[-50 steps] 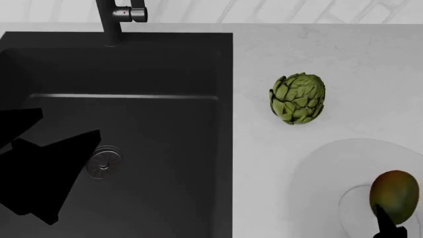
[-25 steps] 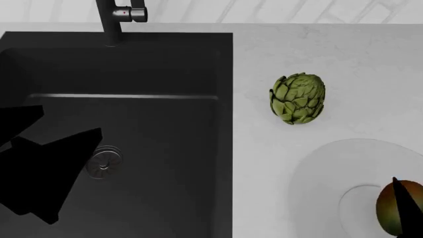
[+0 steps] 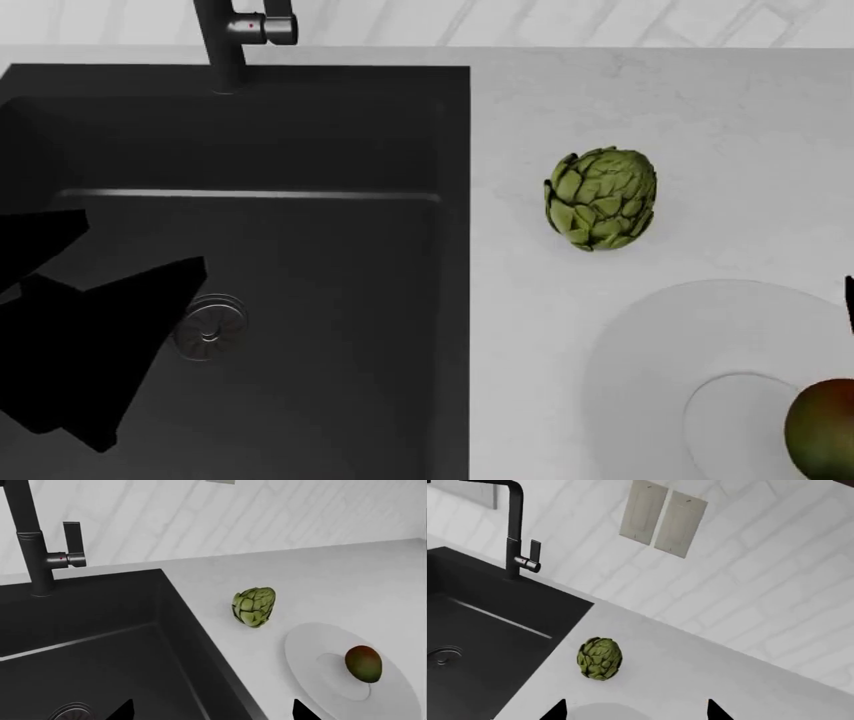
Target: Pick the mango from the sink and place it on the plate located on the counter
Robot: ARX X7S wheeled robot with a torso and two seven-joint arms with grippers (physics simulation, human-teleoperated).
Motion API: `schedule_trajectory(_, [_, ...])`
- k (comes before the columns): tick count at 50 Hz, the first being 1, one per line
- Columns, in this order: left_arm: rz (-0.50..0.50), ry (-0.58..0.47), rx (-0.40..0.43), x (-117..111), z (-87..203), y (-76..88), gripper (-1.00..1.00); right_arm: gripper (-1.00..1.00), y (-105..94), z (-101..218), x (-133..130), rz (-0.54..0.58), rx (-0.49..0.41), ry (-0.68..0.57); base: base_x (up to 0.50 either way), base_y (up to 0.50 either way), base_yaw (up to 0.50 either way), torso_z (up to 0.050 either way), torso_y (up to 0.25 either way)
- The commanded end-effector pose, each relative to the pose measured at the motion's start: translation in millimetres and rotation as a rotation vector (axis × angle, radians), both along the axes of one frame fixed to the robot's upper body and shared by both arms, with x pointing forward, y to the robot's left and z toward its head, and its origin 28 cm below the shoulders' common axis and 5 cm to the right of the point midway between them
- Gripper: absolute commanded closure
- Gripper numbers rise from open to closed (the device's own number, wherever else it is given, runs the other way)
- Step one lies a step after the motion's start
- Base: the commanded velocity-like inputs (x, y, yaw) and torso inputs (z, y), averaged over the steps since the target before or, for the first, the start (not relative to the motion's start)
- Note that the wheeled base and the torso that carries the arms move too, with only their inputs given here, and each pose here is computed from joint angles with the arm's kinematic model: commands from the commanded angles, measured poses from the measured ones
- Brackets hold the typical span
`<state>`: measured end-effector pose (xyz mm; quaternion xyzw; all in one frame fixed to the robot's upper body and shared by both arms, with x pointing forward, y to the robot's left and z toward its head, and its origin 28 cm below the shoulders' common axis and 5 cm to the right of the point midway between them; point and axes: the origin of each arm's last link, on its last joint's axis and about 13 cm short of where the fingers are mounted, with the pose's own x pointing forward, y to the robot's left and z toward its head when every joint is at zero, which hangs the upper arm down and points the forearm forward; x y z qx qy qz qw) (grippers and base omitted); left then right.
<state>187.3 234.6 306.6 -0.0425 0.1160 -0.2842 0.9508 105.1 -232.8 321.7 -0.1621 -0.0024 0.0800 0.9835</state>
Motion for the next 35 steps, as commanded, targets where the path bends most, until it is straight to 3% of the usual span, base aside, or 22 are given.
schedule_trajectory(1, [0.027, 0.018, 0.048, 0, -5, 0.2, -1.0, -1.0, -0.9, 18, -7, -0.048, 0.016, -0.101, 0.0, 0.0, 0.0, 0.0, 0.0])
schedule_trajectory(21, [0.02, 0.015, 0.048, -1, -4, -1.5, -1.0, -1.0, 10.6, 45, -35, 0.034, 0.045, -0.22, 0.0, 0.0, 0.0, 0.0, 0.001])
schedule_trajectory(35, [0.012, 0.004, 0.053, -2, -1, -3.9, -1.0, -1.0, 12.8, 46, -44, 0.095, 0.087, -0.233, 0.0, 0.0, 0.0, 0.0, 0.001])
